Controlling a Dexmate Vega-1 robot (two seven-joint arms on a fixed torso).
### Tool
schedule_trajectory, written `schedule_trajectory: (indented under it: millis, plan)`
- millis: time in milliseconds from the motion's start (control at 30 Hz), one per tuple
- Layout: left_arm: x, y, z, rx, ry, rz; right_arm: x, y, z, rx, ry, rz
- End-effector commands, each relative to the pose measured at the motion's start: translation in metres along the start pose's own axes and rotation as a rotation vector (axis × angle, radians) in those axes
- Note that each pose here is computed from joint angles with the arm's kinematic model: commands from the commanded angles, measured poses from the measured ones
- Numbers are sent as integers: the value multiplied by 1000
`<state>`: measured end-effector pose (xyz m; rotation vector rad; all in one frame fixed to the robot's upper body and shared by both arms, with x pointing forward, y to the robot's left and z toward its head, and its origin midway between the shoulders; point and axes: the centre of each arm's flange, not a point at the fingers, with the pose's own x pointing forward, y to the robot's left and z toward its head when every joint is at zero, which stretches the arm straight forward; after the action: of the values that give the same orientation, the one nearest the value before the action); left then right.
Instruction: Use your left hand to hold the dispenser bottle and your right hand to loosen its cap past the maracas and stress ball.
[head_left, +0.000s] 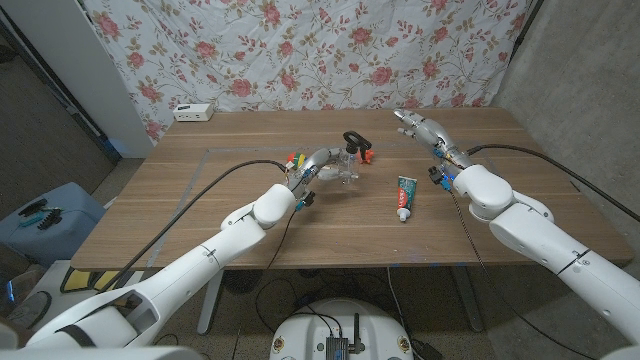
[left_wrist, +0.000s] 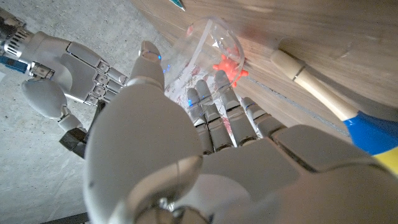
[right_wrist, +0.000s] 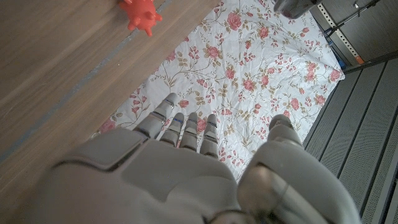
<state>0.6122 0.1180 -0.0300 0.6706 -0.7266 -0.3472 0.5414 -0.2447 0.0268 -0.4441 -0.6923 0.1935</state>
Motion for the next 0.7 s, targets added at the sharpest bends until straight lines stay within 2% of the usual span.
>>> schedule_trajectory:
  millis: [33,467,700]
  plan:
    - [-2,6,-2,36,24,10,-3,7,19,-97,6,13]
    - [-1,4,-2,44,34,10,-7,12,34,-213,71,53]
    - [4,4,0,49,36,8,-8,14,39,-247,71,63]
